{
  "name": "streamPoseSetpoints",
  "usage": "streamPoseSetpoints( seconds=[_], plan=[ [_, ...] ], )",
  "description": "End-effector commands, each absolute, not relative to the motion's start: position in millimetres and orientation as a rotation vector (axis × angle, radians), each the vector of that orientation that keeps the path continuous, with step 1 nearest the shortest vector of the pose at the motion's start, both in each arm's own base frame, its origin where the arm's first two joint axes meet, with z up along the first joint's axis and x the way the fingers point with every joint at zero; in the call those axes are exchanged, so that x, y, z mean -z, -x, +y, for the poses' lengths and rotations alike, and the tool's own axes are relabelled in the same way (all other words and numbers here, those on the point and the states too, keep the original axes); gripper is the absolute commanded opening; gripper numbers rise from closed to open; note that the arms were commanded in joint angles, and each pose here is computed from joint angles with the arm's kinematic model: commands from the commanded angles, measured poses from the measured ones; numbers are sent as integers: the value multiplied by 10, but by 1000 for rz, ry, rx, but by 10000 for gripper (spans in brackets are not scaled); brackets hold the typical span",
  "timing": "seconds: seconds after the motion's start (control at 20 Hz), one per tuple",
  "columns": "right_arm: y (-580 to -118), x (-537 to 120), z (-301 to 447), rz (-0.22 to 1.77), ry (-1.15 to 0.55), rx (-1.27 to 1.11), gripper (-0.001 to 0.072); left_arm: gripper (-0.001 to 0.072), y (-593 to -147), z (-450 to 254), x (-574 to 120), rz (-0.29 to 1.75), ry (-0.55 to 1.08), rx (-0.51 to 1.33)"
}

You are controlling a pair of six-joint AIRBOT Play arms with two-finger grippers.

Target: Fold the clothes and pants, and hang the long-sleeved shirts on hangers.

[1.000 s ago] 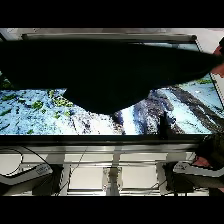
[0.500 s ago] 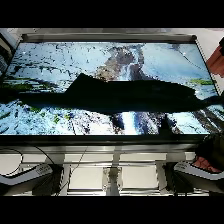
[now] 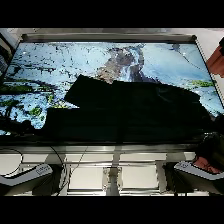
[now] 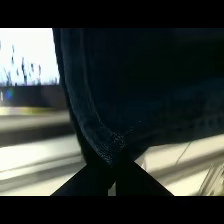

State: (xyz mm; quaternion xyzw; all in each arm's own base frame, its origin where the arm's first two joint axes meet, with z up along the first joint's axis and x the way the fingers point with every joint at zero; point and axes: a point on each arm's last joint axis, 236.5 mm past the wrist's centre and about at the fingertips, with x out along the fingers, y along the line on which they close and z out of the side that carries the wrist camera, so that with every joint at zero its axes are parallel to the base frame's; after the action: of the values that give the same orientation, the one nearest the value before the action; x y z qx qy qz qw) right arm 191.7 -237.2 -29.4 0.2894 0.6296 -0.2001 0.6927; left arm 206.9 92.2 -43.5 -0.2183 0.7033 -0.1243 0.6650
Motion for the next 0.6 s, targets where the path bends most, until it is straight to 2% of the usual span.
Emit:
streamPoseSetpoints(
  seconds=[0.0, 0.05, 0.1, 0.15, 0.2, 0.25, 0.3, 0.35, 0.4, 0.45, 0.5, 0.55],
  plan=[
    [-1595, 417, -2452, 1500, -639, 568, 21, 25, -1784, 923, 565, 1698, 478, 266],
    [-1580, 418, -2462, 1503, -639, 579, 22, 26, -1826, 906, 561, 1680, 486, 270],
    [-1587, 417, -2461, 1501, -641, 578, 81, 27, -1910, 871, 546, 1649, 495, 278],
    [-1593, 417, -2456, 1499, -647, 581, 316, 33, -1991, 843, 523, 1625, 493, 288],
    [-1594, 417, -2457, 1496, -655, 589, 516, 33, -2061, 846, 488, 1611, 473, 293],
    [-1587, 417, -2461, 1496, -657, 595, 573, 33, -2129, 865, 441, 1599, 445, 294],
    [-1585, 410, -2473, 1496, -653, 598, 572, 35, -2219, 900, 374, 1583, 422, 283],
    [-1601, 378, -2506, 1487, -645, 604, 573, 84, -2314, 945, 300, 1563, 402, 266],
    [-1635, 323, -2556, 1470, -636, 612, 573, 222, -2419, 999, 205, 1539, 384, 242],
    [-1683, 238, -2633, 1444, -623, 626, 573, 402, -2544, 1074, 84, 1508, 373, 203],
    [-1737, 137, -2714, 1413, -611, 644, 573, 440, -2675, 1166, -67, 1469, 360, 160],
    [-1814, 10, -2800, 1370, -609, 667, 573, 440, -2794, 1260, -227, 1427, 347, 121]
  ],
)
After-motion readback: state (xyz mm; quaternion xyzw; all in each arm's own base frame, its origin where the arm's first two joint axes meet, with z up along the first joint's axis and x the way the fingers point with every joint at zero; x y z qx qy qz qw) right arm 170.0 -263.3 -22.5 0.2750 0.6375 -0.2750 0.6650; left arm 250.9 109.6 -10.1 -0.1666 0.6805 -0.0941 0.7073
